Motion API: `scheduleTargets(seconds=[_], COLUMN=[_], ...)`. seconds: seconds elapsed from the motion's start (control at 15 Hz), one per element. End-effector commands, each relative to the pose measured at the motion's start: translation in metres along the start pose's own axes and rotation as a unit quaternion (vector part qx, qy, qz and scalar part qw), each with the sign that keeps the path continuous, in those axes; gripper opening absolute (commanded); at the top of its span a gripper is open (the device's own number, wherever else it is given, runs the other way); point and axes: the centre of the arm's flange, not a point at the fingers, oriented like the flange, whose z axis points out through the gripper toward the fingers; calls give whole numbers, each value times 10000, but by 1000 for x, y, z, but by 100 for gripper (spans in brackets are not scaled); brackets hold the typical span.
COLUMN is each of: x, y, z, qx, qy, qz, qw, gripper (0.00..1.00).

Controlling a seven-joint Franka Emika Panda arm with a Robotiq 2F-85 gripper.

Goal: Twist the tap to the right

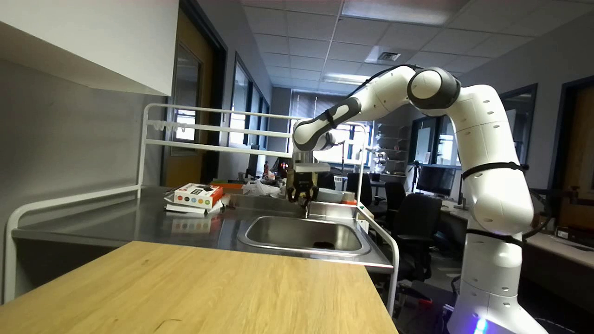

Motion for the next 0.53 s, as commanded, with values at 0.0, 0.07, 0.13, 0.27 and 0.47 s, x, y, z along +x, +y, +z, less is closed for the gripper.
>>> scheduleTargets(seconds=[0.0, 0.07, 0.13, 0.27, 0.47], x=[1, 1, 1, 0, 1], y=[-1, 0, 2, 6, 15], z=[-4, -3, -1, 3, 8], qx=[31, 25, 14, -6, -22], qy=[-58, -68, -81, -105, -147], qz=[126, 132, 144, 169, 229], qw=[9999, 9999, 9999, 9998, 9996], gripper=[0, 1, 1, 0, 0])
